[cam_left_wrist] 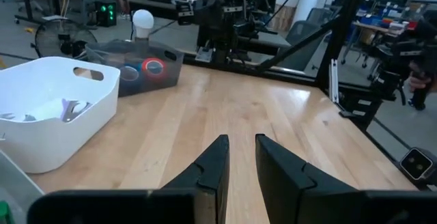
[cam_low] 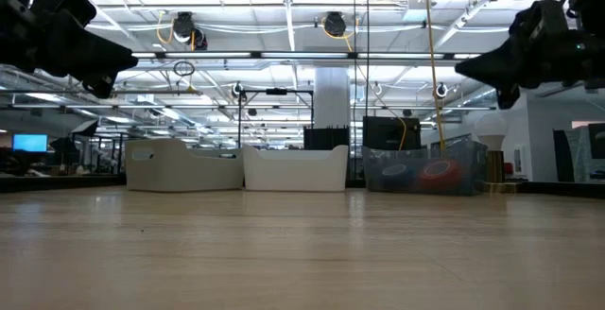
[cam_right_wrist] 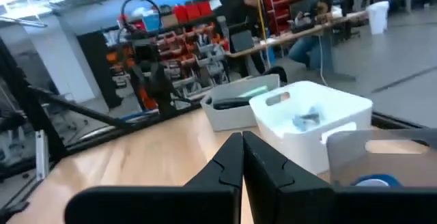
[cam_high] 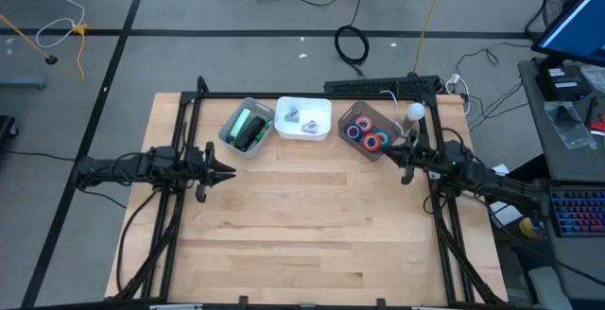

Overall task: Pick and place Stapler, Stapler remover, tape
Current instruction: Return to Home Position

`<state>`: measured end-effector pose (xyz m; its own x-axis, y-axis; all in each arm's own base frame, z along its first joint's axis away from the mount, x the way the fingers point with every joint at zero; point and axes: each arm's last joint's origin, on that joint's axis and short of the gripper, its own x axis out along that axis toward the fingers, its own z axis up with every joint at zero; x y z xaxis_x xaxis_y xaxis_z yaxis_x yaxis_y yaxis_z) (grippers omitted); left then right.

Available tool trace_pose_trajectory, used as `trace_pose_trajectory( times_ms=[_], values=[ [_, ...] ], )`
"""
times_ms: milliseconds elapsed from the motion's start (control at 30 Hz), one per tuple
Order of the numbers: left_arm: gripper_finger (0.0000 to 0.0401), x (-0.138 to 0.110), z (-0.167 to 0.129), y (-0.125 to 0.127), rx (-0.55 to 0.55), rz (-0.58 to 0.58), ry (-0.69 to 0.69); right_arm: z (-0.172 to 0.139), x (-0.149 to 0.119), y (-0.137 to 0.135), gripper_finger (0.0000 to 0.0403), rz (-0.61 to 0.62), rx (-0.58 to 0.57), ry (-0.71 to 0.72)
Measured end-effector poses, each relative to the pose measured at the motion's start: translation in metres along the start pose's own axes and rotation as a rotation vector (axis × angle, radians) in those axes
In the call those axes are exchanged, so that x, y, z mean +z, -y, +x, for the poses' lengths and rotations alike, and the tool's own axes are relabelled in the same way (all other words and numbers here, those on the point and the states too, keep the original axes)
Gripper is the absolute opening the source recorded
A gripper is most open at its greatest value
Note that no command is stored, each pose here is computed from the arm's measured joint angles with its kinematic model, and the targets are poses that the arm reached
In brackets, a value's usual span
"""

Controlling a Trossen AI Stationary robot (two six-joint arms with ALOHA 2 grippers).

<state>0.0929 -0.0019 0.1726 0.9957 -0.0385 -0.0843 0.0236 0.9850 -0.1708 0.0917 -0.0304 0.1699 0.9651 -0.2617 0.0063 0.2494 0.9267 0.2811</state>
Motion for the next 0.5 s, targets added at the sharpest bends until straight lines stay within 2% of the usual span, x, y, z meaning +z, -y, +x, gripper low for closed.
trace_pose_trajectory(
  times_ms=[100,500],
  values=[
    [0.0072,0.0,0.0,0.0,0.0,0.0,0.0,0.0003,0.0049,-0.0015,0.0,-0.009,0.022,0.068],
    [0.0072,-0.0001,0.0,0.0,0.001,0.027,-0.001,0.0008,0.0012,-0.0004,0.0,-0.005,0.011,0.028]
  ],
)
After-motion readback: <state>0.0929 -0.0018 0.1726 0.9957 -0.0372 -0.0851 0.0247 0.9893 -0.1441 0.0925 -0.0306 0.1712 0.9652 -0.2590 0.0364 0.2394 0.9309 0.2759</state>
